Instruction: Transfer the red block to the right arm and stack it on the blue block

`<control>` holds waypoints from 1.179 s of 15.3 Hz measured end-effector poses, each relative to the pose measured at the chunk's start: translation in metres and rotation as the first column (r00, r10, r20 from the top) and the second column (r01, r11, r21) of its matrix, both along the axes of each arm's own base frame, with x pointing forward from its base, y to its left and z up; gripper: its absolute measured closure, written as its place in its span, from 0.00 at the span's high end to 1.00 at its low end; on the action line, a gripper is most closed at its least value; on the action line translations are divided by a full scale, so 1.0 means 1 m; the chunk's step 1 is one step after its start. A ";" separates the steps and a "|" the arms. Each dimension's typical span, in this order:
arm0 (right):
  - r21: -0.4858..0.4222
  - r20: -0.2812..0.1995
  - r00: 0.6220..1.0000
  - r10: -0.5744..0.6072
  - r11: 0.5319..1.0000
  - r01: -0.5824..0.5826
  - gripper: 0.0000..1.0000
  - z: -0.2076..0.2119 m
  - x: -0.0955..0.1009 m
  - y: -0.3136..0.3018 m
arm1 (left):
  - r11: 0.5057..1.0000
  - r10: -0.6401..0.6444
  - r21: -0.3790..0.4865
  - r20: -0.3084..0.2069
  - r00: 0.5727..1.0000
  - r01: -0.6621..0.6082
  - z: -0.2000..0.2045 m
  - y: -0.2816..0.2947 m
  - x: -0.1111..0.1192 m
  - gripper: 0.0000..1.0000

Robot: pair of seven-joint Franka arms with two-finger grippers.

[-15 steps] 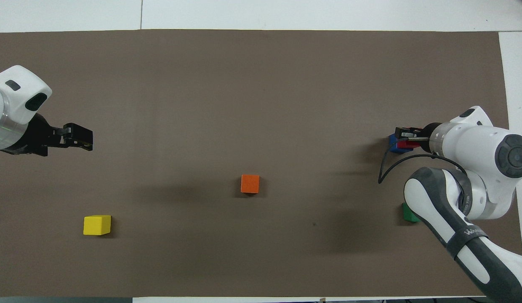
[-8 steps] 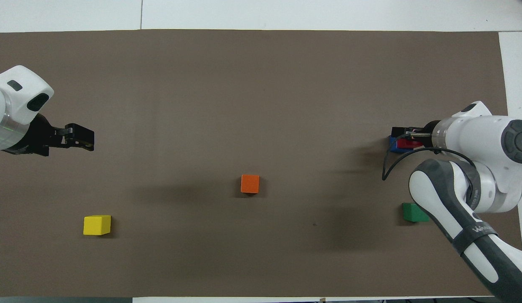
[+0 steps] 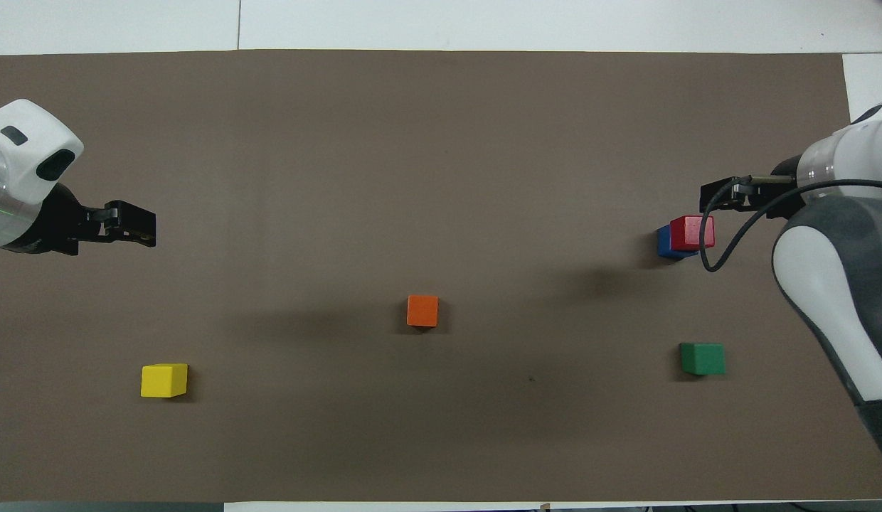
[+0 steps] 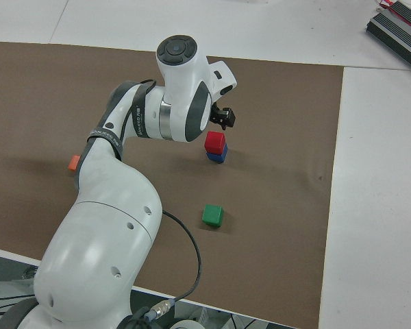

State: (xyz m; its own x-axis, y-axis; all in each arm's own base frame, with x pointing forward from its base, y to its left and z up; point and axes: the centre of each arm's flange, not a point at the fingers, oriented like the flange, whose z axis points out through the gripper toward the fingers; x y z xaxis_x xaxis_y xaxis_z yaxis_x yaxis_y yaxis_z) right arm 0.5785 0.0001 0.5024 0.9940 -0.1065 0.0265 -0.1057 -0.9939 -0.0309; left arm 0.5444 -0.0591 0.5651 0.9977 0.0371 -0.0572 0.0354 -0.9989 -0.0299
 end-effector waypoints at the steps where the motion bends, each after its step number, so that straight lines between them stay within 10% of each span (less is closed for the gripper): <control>1: 0.001 -0.024 1.000 0.006 1.000 -0.006 1.00 0.014 -0.001 0.000 | 1.000 0.000 -0.001 0.001 1.000 0.000 0.000 0.000 0.000 1.00; 18: 0.008 -0.083 0.993 0.084 0.996 -0.084 1.00 0.082 -0.013 -0.013 | 1.000 0.017 -0.008 0.027 1.000 -0.017 0.011 0.008 0.003 1.00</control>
